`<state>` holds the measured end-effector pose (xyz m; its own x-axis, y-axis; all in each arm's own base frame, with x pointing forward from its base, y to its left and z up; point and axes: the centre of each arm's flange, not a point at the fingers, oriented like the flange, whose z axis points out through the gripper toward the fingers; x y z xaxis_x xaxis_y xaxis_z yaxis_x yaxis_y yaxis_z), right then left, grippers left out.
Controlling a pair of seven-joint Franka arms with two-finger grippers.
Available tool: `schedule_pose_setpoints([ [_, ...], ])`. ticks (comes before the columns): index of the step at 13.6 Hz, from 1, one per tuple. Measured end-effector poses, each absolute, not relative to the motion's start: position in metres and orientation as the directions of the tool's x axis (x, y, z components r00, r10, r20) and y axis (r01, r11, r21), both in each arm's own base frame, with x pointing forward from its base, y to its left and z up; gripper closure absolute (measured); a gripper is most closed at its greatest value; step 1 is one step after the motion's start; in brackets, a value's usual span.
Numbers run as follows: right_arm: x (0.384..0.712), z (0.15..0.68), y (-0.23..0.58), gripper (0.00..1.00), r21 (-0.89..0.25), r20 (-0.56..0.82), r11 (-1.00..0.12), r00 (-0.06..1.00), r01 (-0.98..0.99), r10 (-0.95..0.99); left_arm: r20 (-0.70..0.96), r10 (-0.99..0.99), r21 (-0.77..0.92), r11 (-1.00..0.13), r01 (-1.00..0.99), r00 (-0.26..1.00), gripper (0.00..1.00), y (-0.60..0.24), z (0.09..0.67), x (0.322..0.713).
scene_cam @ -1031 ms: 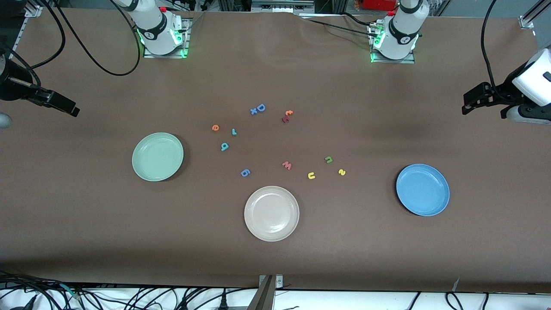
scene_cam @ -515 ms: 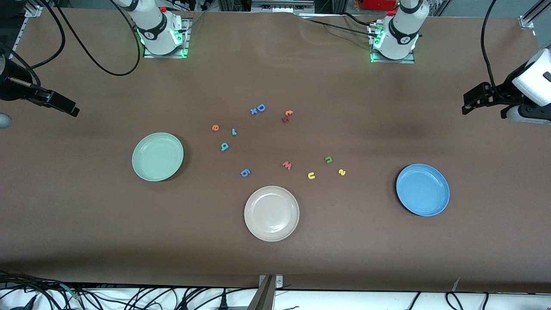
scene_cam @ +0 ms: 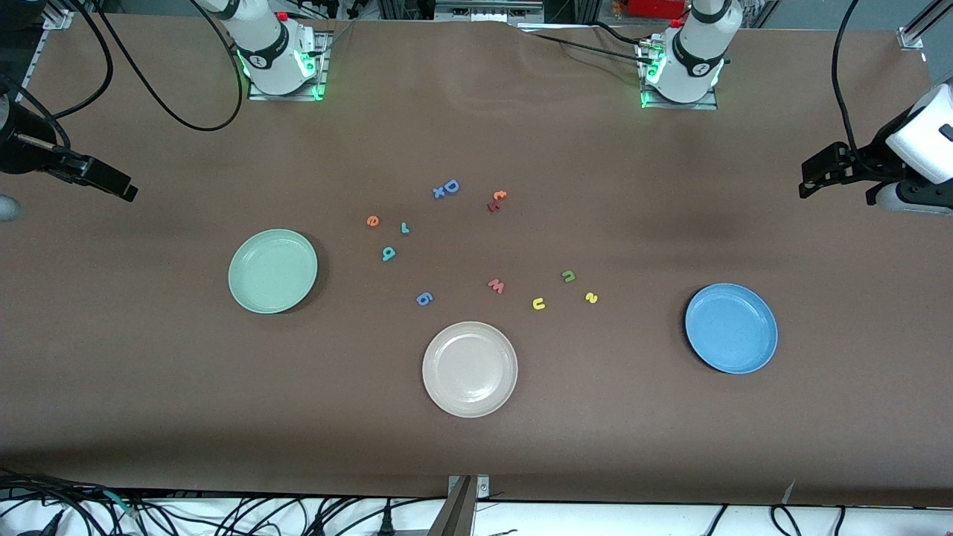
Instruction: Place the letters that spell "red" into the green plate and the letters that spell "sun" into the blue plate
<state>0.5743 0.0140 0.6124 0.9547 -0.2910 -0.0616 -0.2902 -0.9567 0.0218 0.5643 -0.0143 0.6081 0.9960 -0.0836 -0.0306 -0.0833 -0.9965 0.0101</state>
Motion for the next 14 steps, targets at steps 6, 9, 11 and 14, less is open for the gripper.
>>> schedule_pose_setpoints([
  [6, 0.5739, 0.6121, 0.0140, 0.00, 0.023, -0.065, -0.957, 0.955, -0.290, -0.291, -0.031, -0.084, 0.010, -0.996, -0.083, 0.996, 0.00, -0.0143, 0.6081, 0.5643],
  [9, 0.5730, 0.6115, 0.0140, 0.00, 0.025, -0.073, -0.957, 0.954, -0.290, -0.291, -0.031, -0.084, 0.010, -0.996, -0.083, 0.996, 0.00, -0.0143, 0.6077, 0.5645],
  [11, 0.5727, 0.6113, 0.0140, 0.00, 0.026, -0.075, -0.957, 0.954, -0.290, -0.291, -0.037, -0.083, 0.009, -0.996, -0.083, 0.996, 0.00, -0.0146, 0.6044, 0.5661],
  [14, 0.5727, 0.6113, 0.0140, 0.00, 0.026, -0.076, -0.957, 0.954, -0.290, -0.291, -0.045, -0.083, 0.008, -0.997, -0.083, 0.996, 0.00, -0.0148, 0.5998, 0.5682],
])
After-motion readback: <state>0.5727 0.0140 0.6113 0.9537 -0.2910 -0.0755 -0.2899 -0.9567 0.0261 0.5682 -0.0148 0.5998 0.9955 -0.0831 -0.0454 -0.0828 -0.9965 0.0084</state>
